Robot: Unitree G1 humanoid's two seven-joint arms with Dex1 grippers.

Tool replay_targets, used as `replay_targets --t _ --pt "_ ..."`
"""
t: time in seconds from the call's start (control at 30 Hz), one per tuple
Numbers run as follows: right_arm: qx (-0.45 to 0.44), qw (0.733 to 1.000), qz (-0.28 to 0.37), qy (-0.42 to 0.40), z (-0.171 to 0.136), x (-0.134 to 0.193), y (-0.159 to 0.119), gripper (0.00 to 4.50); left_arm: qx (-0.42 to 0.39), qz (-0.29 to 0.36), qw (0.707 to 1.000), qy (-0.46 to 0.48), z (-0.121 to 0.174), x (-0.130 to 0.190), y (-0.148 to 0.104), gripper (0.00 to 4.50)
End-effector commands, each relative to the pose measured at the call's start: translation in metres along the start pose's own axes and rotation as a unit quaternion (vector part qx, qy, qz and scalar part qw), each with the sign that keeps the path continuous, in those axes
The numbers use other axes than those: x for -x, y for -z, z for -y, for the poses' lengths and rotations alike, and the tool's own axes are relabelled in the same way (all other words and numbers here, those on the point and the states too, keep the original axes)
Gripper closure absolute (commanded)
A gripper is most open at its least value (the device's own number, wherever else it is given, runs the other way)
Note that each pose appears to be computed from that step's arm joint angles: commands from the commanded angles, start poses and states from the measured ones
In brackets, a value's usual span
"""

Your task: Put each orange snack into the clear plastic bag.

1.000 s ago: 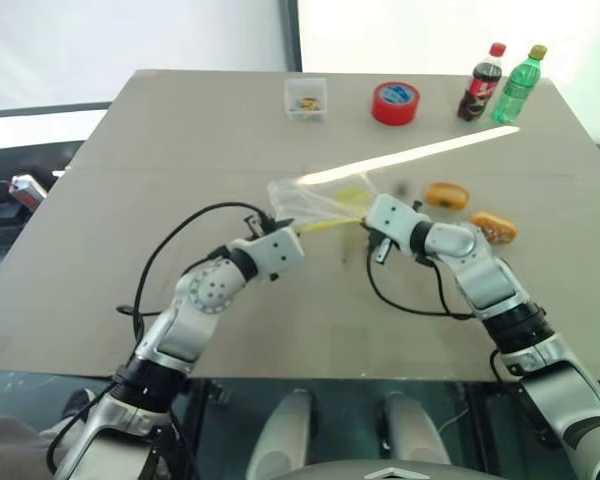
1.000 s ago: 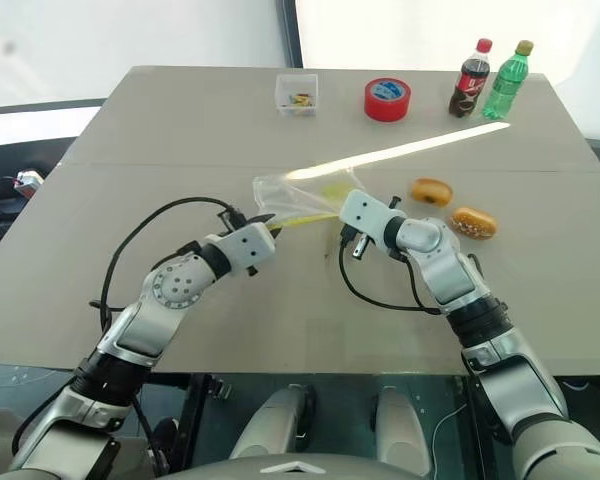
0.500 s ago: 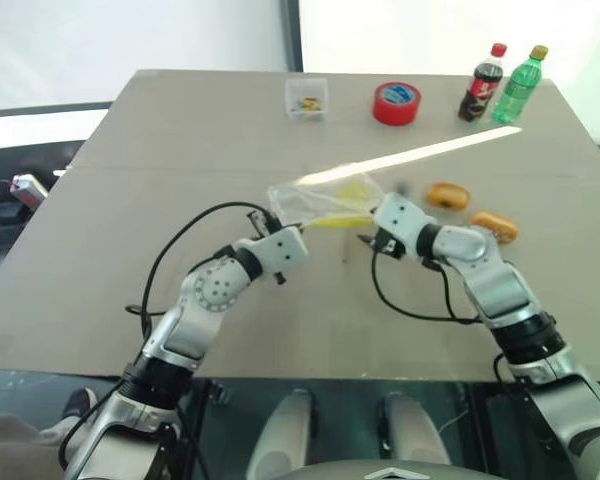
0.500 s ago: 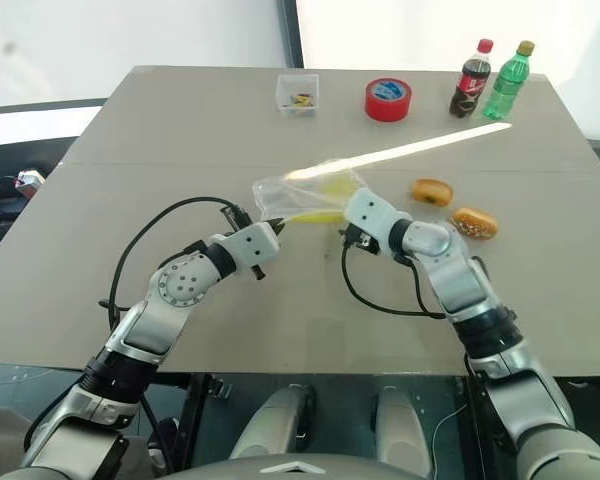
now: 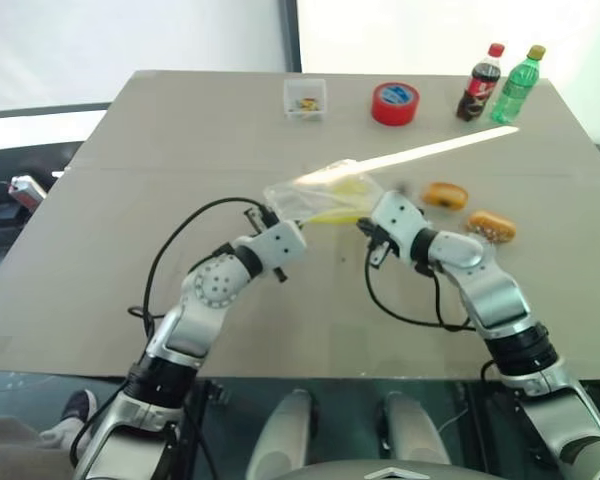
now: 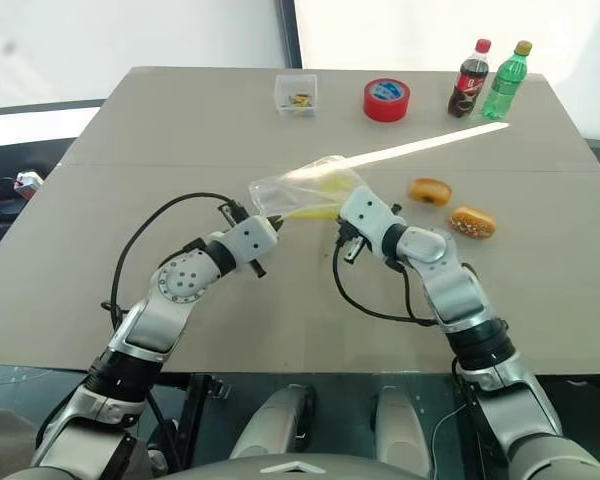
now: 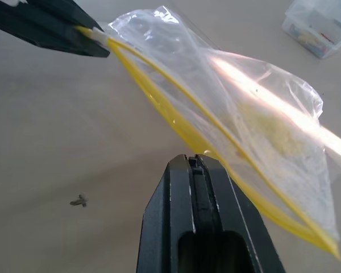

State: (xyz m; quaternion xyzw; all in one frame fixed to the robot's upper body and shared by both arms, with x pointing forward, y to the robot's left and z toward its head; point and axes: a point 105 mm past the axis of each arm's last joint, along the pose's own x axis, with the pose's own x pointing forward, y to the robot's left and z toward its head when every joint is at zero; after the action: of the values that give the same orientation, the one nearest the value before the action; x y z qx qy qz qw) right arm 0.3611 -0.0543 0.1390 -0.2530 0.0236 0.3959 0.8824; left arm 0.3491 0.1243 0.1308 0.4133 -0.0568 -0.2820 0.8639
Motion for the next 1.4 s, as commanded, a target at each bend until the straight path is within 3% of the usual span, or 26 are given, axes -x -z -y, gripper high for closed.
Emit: replay_targets --t 0.03,0.37,0.53,0.67,0.7,0.9,1.03,1.2,1.4 --pt "0.018 0.999 0.035 0.030 0.015 -0.009 -0.018 4.46 -0.006 0.031 0.999 -0.009 -0.008 0.002 -0.018 4.50" --pt "0.047 0.998 0.038 0.025 0.012 -0.041 -0.022 4.46 -0.028 0.045 0.998 0.019 0.003 0.004 -0.027 4.50" --pt "0.169 0.984 0.033 0.038 0.012 -0.061 -0.026 4.46 -0.018 0.049 0.999 0.015 0.005 0.000 -0.030 4.50" --pt "0.296 0.953 0.040 0.051 0.017 -0.067 -0.036 3.58 -0.011 0.033 0.999 -0.001 0.001 -0.001 -0.025 4.50" --pt "0.311 0.948 0.051 0.051 0.017 -0.067 -0.040 2.94 -0.005 0.028 1.000 -0.008 0.000 -0.001 -0.024 4.50" --pt "0.371 0.926 0.071 0.021 0.004 -0.063 -0.038 0.10 0.005 0.015 1.000 -0.017 -0.002 -0.003 -0.021 4.50" --pt "0.393 0.917 0.068 0.014 0.001 -0.053 -0.027 0.03 0.015 0.006 0.999 -0.032 -0.006 -0.005 -0.020 4.50" --pt "0.360 0.930 0.068 -0.014 -0.004 -0.025 -0.019 0.03 0.026 -0.011 0.998 -0.054 -0.014 -0.004 -0.014 4.50" --pt "0.205 0.974 0.086 -0.045 0.002 0.026 -0.027 0.03 0.038 -0.028 0.997 -0.068 -0.017 -0.002 -0.007 4.50"
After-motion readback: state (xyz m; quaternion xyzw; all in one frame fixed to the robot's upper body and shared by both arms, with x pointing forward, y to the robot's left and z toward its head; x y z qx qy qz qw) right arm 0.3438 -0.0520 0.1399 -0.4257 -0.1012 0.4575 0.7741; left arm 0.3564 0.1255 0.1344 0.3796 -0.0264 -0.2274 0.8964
